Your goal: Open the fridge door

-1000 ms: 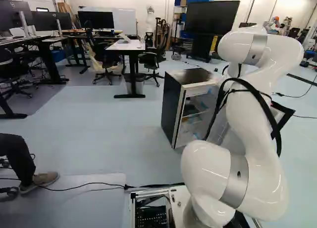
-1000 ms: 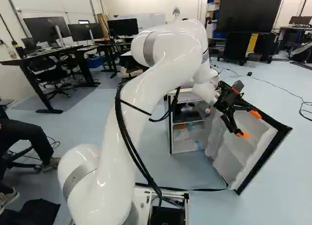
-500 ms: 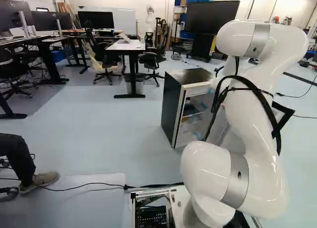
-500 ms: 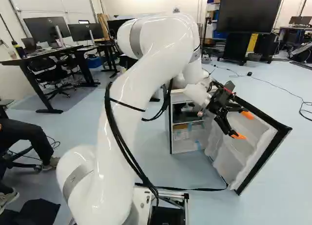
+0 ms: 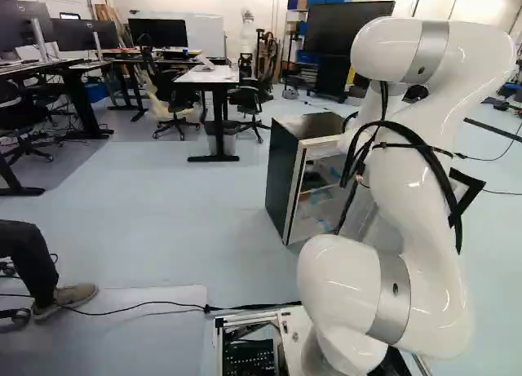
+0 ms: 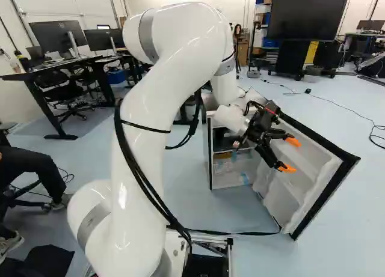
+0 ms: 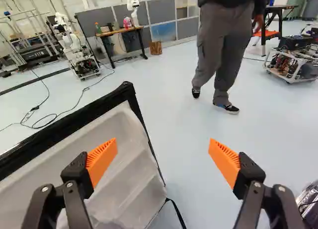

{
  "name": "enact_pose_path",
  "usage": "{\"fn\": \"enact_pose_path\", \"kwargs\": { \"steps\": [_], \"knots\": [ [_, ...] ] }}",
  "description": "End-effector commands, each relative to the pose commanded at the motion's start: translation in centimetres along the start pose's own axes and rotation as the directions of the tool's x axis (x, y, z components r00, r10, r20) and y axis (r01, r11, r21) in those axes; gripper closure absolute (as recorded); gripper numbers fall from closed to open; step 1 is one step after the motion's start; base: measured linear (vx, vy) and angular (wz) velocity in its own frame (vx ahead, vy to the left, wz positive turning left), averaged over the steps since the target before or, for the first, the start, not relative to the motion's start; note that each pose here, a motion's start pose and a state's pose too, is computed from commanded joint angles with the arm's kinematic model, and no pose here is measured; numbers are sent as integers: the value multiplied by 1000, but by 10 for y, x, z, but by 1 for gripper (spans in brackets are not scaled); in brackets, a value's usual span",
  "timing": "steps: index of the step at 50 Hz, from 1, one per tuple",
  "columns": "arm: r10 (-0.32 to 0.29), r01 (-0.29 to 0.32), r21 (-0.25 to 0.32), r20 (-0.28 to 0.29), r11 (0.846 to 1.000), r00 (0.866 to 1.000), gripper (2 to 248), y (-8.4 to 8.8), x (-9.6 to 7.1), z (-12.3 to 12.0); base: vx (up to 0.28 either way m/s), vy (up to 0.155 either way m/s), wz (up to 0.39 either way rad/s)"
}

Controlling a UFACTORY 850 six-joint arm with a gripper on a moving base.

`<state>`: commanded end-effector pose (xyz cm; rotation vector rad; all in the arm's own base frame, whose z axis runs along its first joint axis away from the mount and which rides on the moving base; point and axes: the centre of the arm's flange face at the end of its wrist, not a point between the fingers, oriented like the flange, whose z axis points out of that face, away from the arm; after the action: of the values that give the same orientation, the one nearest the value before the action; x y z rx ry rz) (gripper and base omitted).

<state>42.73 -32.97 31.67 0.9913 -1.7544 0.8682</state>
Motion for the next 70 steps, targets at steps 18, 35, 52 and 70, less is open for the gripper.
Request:
{"fn": "enact_pose_path", "kwargs": {
  "steps": [18, 35, 52, 70],
  "knots": [
    [-81, 81, 101, -10, 992, 997, 3, 24, -6, -32, 0, 0, 0],
    [-152, 154, 206, -28, 966, 988, 3, 44, -11, -62, 0, 0, 0],
    [-213, 218, 308, -52, 926, 976, 3, 65, -17, -92, 0, 0, 0],
    [-223, 229, 329, -55, 916, 973, 3, 70, -17, -98, 0, 0, 0]
  ]
}}
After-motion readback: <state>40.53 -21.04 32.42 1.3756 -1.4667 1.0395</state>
